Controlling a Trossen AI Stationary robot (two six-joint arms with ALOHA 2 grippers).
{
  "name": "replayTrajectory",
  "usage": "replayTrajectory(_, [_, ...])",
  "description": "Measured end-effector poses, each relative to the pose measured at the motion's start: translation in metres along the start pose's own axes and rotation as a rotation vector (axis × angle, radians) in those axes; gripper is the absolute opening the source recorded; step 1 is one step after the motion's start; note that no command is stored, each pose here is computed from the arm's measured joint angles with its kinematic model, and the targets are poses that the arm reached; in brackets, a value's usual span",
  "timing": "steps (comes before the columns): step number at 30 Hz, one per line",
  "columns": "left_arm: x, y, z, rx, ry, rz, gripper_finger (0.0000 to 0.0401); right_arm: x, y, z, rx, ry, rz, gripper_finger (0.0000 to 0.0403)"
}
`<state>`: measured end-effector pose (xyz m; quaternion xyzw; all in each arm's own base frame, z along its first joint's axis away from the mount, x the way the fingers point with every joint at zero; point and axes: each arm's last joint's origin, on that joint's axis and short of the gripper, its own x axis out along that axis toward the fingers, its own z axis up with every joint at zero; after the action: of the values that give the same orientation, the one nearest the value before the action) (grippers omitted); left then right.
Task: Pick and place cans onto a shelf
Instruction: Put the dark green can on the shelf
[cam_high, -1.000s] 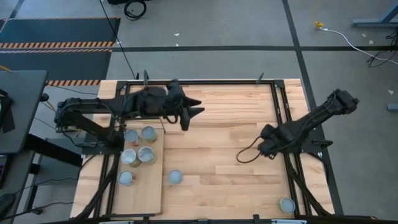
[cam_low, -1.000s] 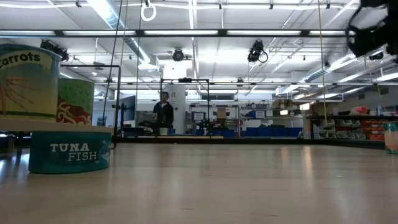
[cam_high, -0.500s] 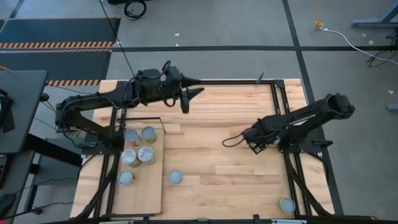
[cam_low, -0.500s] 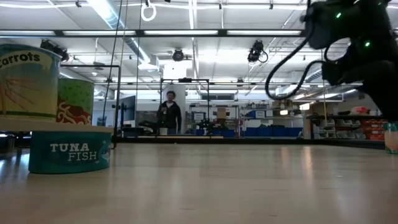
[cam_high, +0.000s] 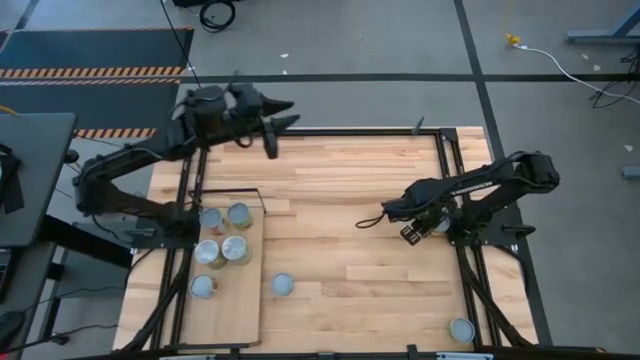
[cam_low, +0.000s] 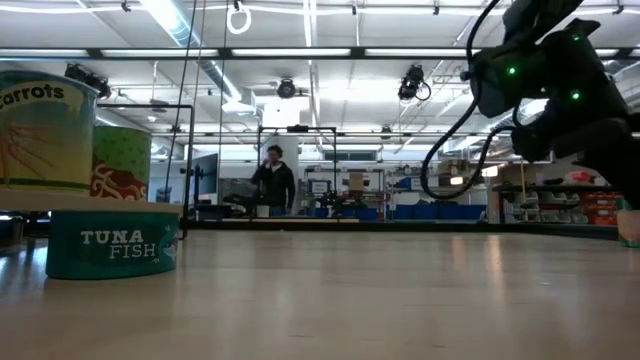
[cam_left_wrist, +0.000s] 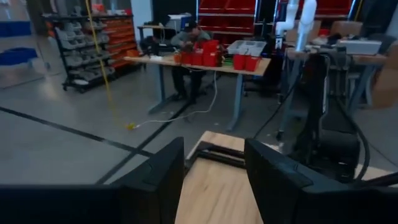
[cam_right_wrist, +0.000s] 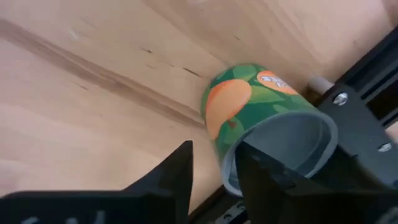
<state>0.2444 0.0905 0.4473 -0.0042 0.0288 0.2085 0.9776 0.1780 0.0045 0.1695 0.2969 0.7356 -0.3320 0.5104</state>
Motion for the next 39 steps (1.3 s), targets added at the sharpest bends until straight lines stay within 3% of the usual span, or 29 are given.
replayTrajectory(9, [-0.039, 0.020, 0.020, 0.028, -0.092, 0.038, 0.0172, 0.001, 0.000, 0.002, -0.206, -0.018, -0.052, 0.0020])
replayTrajectory(13, [-0.042, 0.026, 0.023, 0.028, -0.114, 0.024, 0.0172, -0.019, 0.008, 0.009, -0.331, -0.118, -0.047, 0.0015])
replayTrajectory(15, [-0.042, 0.026, 0.023, 0.013, -0.115, -0.043, 0.0172, -0.035, 0.015, 0.011, -0.399, -0.167, -0.046, 0.0016])
replayTrajectory(18, [-0.043, 0.022, 0.026, -0.023, -0.143, -0.166, 0.0172, -0.057, 0.040, 0.018, -0.614, -0.245, -0.049, 0.0013])
replayTrajectory(21, [-0.045, 0.009, 0.028, -0.024, -0.158, -0.353, 0.0173, -0.073, 0.072, 0.025, -0.863, -0.301, -0.143, 0.0013])
replayTrajectory(24, [-0.047, -0.007, 0.026, -0.049, -0.130, -0.455, 0.0186, -0.083, 0.113, 0.035, -1.100, -0.350, -0.218, 0.0013])
replayTrajectory(28, [-0.063, -0.020, 0.020, -0.174, -0.009, -0.496, 0.0224, -0.091, 0.169, 0.045, -1.299, -0.437, -0.313, 0.0013])
replayTrajectory(31, [-0.083, -0.021, 0.007, -0.325, 0.197, -0.477, 0.0248, -0.098, 0.203, 0.044, -1.399, -0.508, -0.347, 0.0013])
replayTrajectory(34, [-0.102, -0.021, -0.011, -0.435, 0.425, -0.390, 0.0254, -0.106, 0.229, 0.039, -1.466, -0.586, -0.338, 0.0014])
replayTrajectory(39, [-0.125, -0.023, -0.037, -0.430, 0.724, -0.249, 0.0242, -0.106, 0.257, 0.036, -1.542, -0.623, -0.338, 0.0014])
